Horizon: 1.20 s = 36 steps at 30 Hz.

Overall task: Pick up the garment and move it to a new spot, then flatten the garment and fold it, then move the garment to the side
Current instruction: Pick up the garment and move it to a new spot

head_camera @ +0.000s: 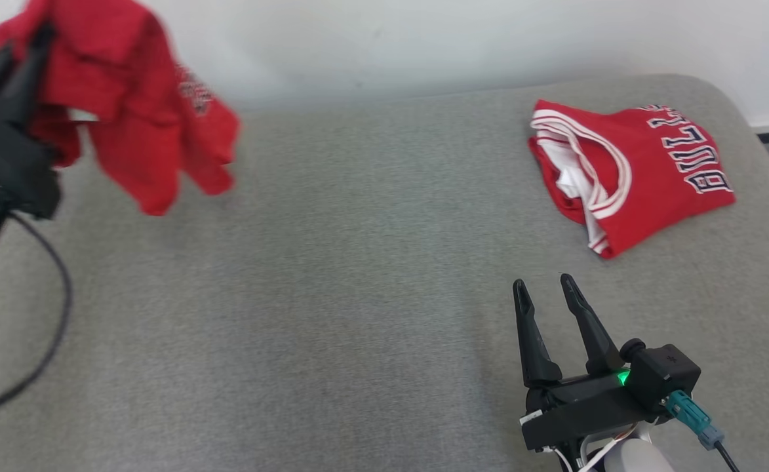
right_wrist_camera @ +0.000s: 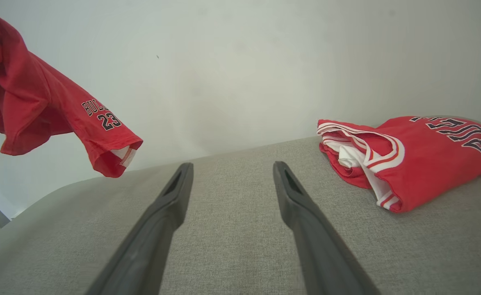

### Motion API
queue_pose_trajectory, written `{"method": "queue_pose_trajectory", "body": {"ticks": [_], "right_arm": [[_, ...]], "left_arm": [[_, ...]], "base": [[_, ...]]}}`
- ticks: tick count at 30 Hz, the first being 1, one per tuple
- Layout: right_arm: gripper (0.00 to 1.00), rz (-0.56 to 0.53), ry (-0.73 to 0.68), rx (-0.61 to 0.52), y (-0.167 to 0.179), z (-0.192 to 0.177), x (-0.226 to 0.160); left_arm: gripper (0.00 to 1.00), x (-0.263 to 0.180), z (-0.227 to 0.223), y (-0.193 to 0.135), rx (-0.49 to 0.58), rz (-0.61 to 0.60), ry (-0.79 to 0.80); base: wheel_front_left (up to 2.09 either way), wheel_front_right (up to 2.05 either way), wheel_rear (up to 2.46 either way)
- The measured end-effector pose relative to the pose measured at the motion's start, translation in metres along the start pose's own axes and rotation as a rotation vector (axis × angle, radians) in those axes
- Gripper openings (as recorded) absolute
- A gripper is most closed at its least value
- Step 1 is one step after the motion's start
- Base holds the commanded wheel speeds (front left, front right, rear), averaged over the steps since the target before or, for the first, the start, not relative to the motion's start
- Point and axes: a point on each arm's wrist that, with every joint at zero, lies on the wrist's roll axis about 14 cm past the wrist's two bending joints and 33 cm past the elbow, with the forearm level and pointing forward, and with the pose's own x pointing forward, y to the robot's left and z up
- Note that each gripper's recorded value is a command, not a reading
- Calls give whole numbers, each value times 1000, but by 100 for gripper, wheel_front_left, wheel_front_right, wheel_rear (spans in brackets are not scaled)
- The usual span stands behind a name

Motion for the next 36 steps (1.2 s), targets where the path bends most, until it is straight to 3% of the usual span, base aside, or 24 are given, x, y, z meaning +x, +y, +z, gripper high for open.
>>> {"method": "queue_pose_trajectory", "body": {"ticks": [4,5,10,17,20,30,36], "right_arm": [[100,-36,-4,-8,-10,4,-7],[100,-58,-7,-11,-17,6,-11],[100,-97,-11,-21,-28,9,-17],[100,-115,-2,-29,-35,6,-18],[100,-106,0,-29,-33,4,-15],[100,-53,36,-14,-18,-12,-5],[100,-24,52,-9,-9,-19,0]], "left_arm": [[0,10,19,-54,-48,-120,-62],[0,11,26,-82,-75,-176,-89],[0,7,29,-141,-188,-301,-121],[0,-16,-12,-186,-311,-354,-45],[0,-34,-40,-193,-368,-340,24],[0,-89,-135,-177,-394,-218,257],[0,-104,-161,-162,-390,-149,284]], "base": [[0,0,0],[0,0,0],[0,0,0],[0,0,0],[0,0,0],[0,0,0],[0,0,0]]}}
